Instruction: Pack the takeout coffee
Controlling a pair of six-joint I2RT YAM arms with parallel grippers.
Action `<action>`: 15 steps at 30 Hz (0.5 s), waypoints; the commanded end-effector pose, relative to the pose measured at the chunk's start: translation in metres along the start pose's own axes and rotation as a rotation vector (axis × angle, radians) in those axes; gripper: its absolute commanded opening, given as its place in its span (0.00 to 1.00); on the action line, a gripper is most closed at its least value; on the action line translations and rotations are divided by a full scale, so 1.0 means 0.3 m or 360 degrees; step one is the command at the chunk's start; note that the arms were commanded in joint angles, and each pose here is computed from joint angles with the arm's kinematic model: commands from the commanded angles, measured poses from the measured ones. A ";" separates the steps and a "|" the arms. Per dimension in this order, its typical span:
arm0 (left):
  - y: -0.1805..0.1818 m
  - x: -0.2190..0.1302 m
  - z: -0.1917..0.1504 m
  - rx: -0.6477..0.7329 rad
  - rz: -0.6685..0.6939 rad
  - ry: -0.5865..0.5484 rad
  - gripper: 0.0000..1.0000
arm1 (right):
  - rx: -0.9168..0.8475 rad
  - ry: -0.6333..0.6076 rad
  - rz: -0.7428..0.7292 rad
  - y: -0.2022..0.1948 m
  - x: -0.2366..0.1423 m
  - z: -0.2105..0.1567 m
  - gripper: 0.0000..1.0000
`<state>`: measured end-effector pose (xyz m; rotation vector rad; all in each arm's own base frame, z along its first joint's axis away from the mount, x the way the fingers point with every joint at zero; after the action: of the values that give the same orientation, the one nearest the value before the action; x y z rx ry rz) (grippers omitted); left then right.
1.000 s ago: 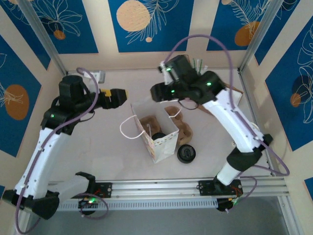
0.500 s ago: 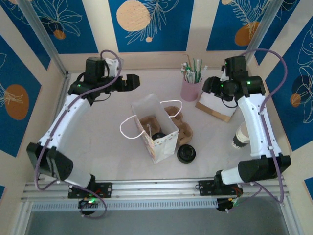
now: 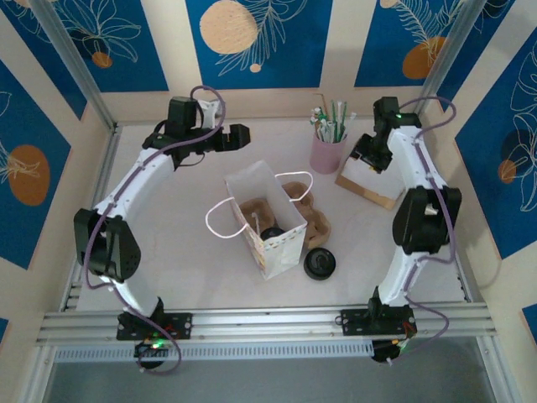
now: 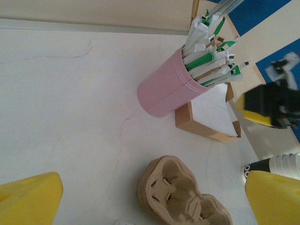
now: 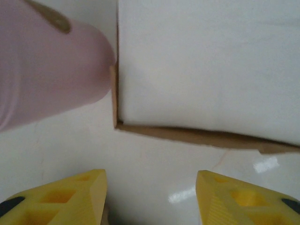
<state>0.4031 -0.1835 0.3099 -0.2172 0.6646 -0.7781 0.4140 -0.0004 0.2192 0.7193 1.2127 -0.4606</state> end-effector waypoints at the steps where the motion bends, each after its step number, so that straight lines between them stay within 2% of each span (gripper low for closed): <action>1: 0.028 0.014 -0.020 0.0003 -0.0004 -0.0033 1.00 | 0.0058 -0.0061 -0.0029 0.036 0.024 0.047 0.53; 15: 0.082 0.048 -0.107 -0.0042 0.0004 0.0018 1.00 | 0.0056 0.0014 -0.0221 0.066 0.243 0.113 0.42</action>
<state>0.4027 -0.1776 0.2690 -0.2330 0.7061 -0.7570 0.4721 -0.0074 0.1671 0.6886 1.2462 -0.5604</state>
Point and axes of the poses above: each hand's point on the last joint's axis, 136 mm out from that joint toward the fingers, its own x axis out along the fingers, its own y axis along the line the jaws close on, z = x × y, the point moved 7 cm from there along -x, back along the fingers, and after that the axes turned 12 degrees about x, right-handed, at the moved point
